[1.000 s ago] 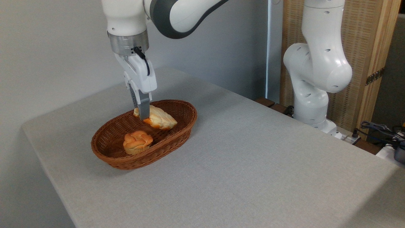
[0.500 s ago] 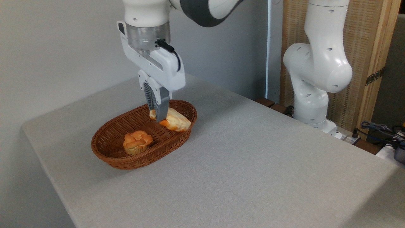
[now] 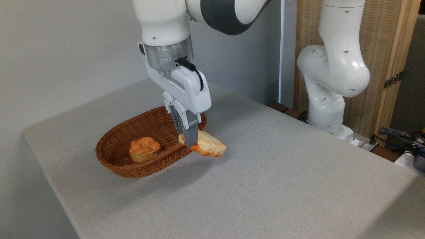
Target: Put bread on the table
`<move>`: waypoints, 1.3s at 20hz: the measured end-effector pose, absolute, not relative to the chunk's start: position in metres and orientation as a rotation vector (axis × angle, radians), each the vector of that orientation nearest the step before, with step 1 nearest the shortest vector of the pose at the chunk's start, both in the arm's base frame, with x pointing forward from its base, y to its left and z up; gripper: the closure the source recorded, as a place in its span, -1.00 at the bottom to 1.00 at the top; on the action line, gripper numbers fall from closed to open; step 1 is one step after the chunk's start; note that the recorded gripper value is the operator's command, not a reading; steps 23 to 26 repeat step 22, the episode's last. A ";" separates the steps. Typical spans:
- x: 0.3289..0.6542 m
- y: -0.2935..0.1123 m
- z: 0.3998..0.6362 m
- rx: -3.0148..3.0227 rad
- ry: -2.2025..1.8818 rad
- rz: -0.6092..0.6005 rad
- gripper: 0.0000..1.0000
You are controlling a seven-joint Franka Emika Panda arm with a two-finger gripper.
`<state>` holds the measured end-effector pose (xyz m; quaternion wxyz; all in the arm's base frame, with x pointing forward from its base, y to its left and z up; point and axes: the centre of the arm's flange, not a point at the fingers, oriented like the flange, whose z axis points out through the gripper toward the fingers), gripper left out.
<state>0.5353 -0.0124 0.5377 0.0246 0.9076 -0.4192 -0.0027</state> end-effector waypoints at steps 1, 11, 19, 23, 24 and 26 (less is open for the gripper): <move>0.536 -0.012 0.535 2.811 -1.300 -0.020 -1.00; 0.538 -0.019 0.532 2.805 -1.317 -0.030 -1.00; 0.547 -0.039 0.551 2.914 -1.156 0.152 -1.00; 0.550 -0.042 0.552 2.957 -1.043 0.187 -1.00; 0.550 -0.042 0.552 2.957 -1.043 0.187 -1.00; 0.550 -0.042 0.552 2.957 -1.043 0.187 -1.00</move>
